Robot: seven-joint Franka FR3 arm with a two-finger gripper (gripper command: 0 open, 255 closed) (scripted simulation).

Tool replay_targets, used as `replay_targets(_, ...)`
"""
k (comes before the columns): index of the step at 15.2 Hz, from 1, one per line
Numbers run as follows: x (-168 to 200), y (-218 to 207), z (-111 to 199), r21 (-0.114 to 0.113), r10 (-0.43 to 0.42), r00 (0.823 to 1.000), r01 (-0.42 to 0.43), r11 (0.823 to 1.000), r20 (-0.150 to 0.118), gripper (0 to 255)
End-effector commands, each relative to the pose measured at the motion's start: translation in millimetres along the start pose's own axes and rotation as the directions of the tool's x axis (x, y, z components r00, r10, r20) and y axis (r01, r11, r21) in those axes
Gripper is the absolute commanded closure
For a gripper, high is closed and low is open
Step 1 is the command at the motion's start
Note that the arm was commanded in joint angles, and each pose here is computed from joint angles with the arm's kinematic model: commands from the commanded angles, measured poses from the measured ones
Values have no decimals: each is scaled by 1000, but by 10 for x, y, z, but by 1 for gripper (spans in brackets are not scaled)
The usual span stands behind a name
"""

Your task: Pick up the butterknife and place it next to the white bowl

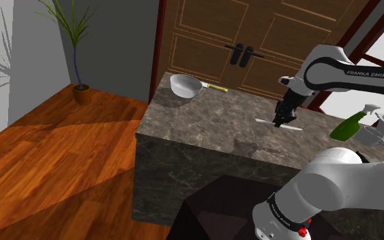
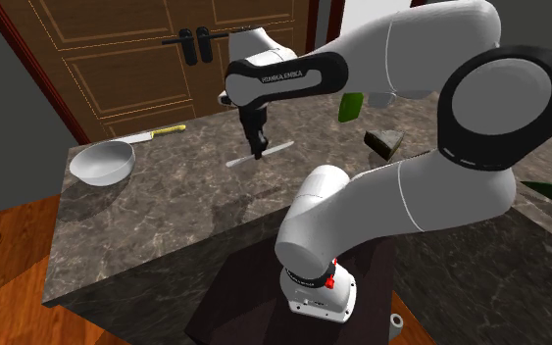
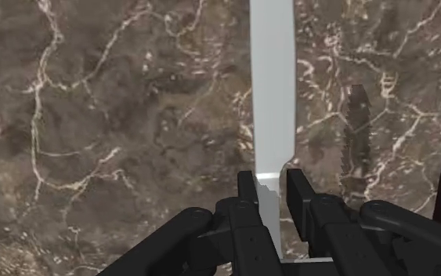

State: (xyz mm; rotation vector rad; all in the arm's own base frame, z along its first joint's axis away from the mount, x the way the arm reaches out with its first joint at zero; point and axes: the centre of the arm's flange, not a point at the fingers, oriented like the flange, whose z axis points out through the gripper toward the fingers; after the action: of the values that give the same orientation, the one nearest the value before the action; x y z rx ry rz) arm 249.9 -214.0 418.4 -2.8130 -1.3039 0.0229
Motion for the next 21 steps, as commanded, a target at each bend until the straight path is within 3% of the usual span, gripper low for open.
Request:
replay_targets(1,-14,-9,-96,1,0,1000,0,1000,0,255)
replay_targets(11,-12,-32,-621,1,0,1000,0,1000,0,255)
replay_targets(21,1204,482,-645,1,0,1000,0,1000,0,255)
